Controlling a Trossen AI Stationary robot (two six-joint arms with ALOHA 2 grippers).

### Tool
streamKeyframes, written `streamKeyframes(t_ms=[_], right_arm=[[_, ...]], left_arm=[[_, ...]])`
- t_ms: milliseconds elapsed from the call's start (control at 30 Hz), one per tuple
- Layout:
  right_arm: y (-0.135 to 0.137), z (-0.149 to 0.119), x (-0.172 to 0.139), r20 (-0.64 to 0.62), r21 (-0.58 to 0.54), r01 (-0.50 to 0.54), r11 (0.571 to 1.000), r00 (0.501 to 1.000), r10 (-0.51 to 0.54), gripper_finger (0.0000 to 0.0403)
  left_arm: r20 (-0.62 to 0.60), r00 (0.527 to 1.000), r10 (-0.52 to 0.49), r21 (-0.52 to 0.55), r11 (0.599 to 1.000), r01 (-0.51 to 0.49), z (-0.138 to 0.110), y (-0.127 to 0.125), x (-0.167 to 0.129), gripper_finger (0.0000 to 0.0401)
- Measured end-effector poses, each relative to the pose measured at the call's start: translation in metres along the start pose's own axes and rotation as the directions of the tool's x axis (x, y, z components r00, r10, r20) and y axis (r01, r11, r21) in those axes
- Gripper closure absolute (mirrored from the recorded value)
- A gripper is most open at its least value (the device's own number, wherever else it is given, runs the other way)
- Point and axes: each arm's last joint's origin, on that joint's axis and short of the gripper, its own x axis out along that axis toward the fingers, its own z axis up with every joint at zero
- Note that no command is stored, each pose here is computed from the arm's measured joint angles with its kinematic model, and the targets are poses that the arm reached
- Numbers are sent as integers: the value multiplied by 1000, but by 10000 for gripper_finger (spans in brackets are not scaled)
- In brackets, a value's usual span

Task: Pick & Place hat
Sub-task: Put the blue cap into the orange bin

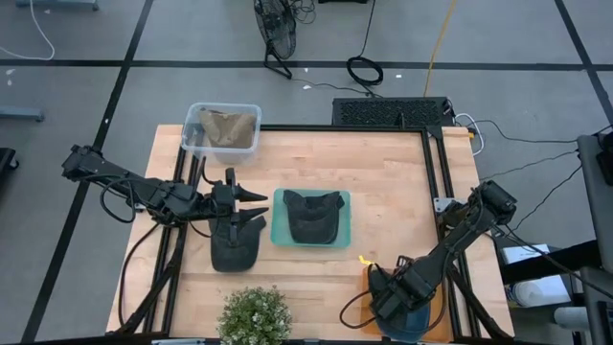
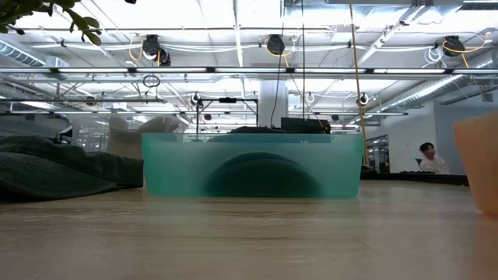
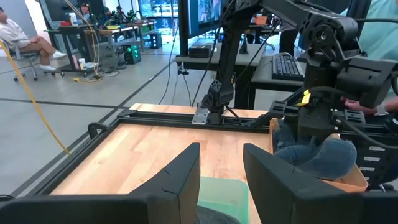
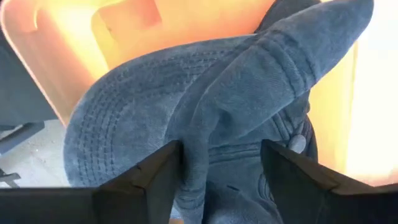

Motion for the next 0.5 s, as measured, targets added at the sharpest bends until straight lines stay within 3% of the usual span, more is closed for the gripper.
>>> streamKeyframes(t_ms=[167, 433, 500], right_arm=[[-2, 1, 8, 8, -31, 0, 1000, 1000, 0, 240], [-5, -2, 6, 21, -85, 17, 996, 1000, -16, 382], [-7, -6, -3, 33, -90, 10, 996, 999, -7, 396]], left_arm=[[0, 1000, 0, -1, 1000, 0, 0, 0, 0, 270], [0, 1000, 0, -2, 1000, 0, 0, 0, 0, 270], [0, 1000, 0, -2, 1000, 0, 0, 0, 0, 270]])
